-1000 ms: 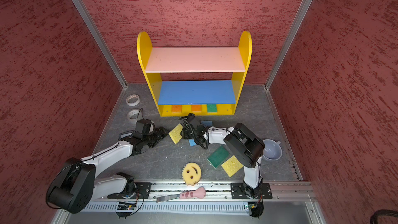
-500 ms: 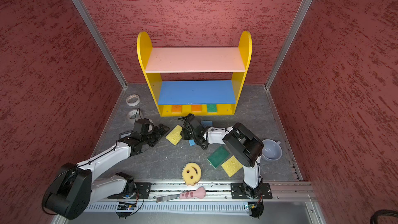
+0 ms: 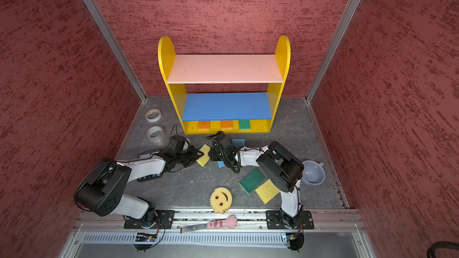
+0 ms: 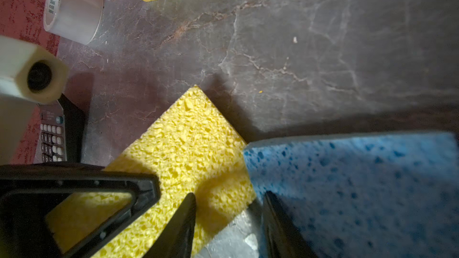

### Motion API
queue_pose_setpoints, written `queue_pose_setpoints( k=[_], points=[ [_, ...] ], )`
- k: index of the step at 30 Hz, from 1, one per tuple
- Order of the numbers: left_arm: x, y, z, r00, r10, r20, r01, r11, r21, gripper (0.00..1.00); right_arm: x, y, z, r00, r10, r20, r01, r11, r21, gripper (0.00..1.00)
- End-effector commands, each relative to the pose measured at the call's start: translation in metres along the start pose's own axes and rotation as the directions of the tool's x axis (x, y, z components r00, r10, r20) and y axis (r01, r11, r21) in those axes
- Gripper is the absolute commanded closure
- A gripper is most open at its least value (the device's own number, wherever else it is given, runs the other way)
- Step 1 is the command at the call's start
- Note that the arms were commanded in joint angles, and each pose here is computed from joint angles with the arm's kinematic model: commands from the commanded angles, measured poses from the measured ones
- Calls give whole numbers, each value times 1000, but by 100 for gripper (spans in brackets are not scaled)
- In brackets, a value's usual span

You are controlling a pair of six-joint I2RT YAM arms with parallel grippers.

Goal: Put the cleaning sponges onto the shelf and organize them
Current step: 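Grasp the yellow sponge with the left gripper and raise it toward the right gripper, then grasp the yellow sponge with the right gripper from the left gripper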

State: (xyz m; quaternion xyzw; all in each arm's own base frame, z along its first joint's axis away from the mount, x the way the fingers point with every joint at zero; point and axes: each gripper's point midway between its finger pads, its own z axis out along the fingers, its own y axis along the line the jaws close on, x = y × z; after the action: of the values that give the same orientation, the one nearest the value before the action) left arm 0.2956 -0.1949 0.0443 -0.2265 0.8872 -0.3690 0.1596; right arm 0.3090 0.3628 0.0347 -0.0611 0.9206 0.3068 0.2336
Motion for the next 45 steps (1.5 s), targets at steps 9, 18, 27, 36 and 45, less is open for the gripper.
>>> queue_pose_setpoints(
  k=[9,18,27,36,45],
  points=[
    [-27,-20,-56,976,151,156,-142,987,-70,100,7,-38,-10,999,37,-11,-36,993,113,45],
    [-36,-38,-109,930,202,307,-200,979,-39,100,-29,-7,-45,991,102,85,-98,994,-59,41],
    [-45,-90,-149,860,186,475,-299,939,173,100,-72,90,-100,978,190,84,-141,905,-401,43],
    [-65,-130,-173,795,153,587,-350,906,238,100,-83,148,-107,963,268,21,-189,731,-656,43],
    [-71,-141,-160,798,127,590,-338,904,263,100,-93,181,-109,958,288,-2,-186,612,-768,49]
  ],
)
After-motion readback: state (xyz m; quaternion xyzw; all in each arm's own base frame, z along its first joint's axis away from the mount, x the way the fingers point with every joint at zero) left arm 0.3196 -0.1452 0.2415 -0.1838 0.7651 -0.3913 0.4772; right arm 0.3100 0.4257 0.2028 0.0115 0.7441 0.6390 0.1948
